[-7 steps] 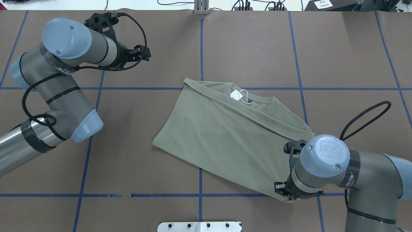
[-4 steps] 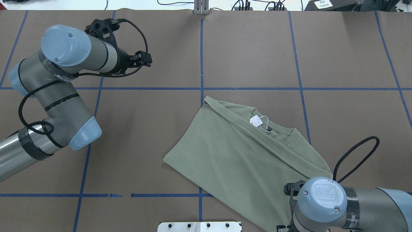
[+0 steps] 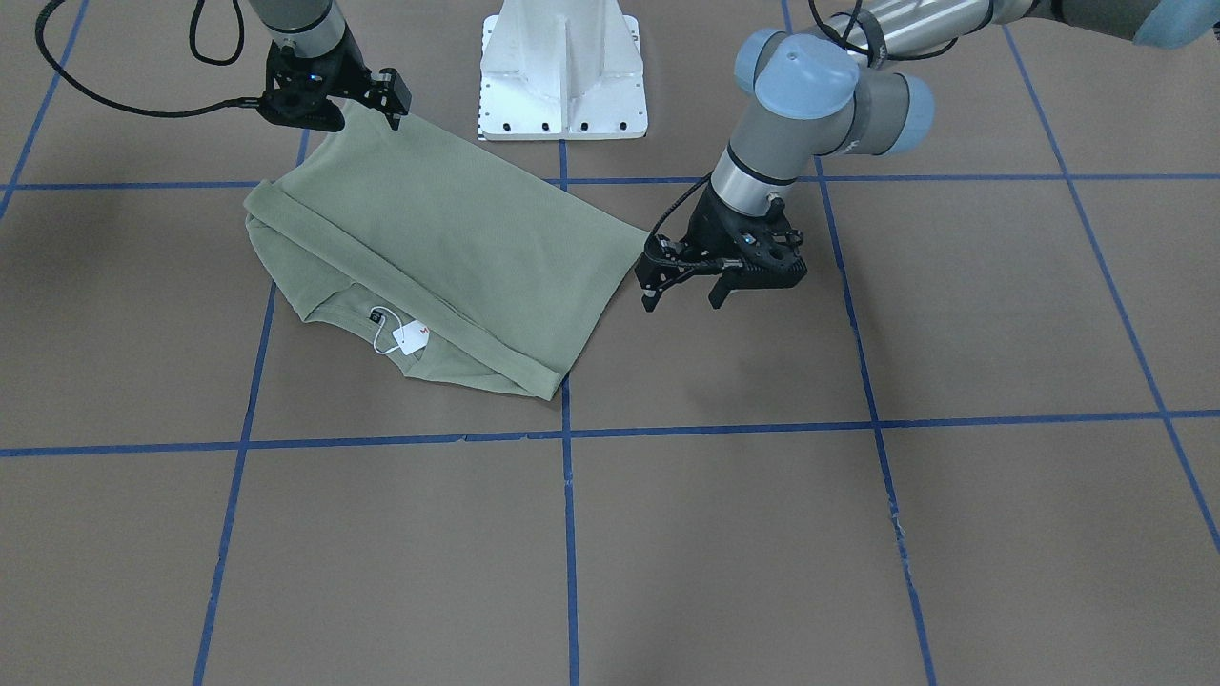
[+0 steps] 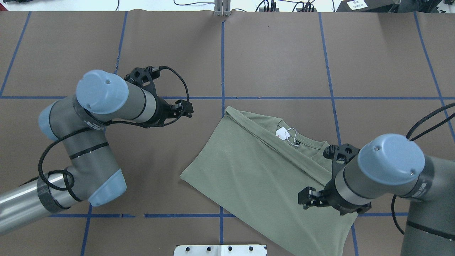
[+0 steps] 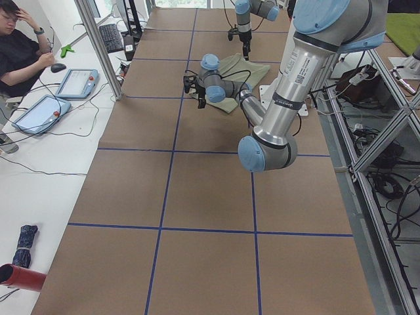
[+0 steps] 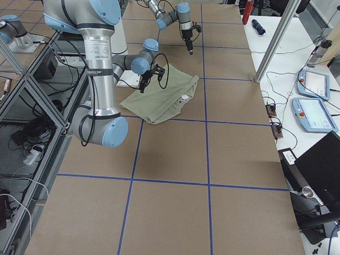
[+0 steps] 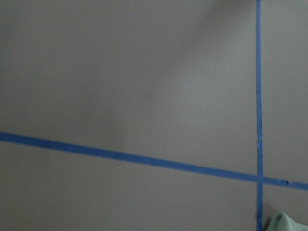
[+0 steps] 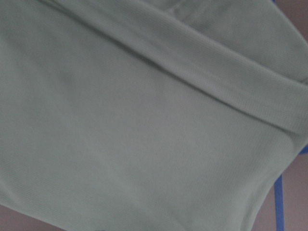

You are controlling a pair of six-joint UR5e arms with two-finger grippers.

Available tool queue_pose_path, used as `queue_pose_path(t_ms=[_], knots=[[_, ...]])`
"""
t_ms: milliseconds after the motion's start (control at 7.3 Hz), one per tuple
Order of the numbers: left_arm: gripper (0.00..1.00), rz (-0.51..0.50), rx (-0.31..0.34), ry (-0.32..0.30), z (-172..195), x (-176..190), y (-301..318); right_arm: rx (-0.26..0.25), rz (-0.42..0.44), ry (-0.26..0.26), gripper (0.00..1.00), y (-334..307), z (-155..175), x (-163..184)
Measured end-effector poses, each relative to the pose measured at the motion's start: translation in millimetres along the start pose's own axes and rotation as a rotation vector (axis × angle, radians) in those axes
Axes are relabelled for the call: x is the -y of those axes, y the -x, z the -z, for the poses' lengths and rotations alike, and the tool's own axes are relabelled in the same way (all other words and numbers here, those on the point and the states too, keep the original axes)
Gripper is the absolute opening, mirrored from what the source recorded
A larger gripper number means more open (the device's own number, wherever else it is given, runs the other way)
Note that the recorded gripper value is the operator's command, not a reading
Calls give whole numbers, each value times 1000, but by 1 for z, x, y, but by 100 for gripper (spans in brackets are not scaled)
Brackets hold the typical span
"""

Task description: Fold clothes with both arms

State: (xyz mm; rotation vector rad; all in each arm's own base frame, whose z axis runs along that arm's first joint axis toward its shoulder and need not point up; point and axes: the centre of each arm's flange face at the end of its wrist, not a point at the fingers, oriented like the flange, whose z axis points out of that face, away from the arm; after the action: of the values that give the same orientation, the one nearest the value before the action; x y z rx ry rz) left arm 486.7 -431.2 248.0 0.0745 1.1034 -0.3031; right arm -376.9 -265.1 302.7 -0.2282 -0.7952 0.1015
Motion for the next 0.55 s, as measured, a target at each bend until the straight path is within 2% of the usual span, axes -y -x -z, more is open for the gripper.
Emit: queue_pose_path(t_ms=[274,548], knots=[[100,101,14,94,-20,-72,-6,63,17,-75,100,-20,40,57],[100,148,90,104,-41,-117,-5,95,45,-111,100,-33,57,94]])
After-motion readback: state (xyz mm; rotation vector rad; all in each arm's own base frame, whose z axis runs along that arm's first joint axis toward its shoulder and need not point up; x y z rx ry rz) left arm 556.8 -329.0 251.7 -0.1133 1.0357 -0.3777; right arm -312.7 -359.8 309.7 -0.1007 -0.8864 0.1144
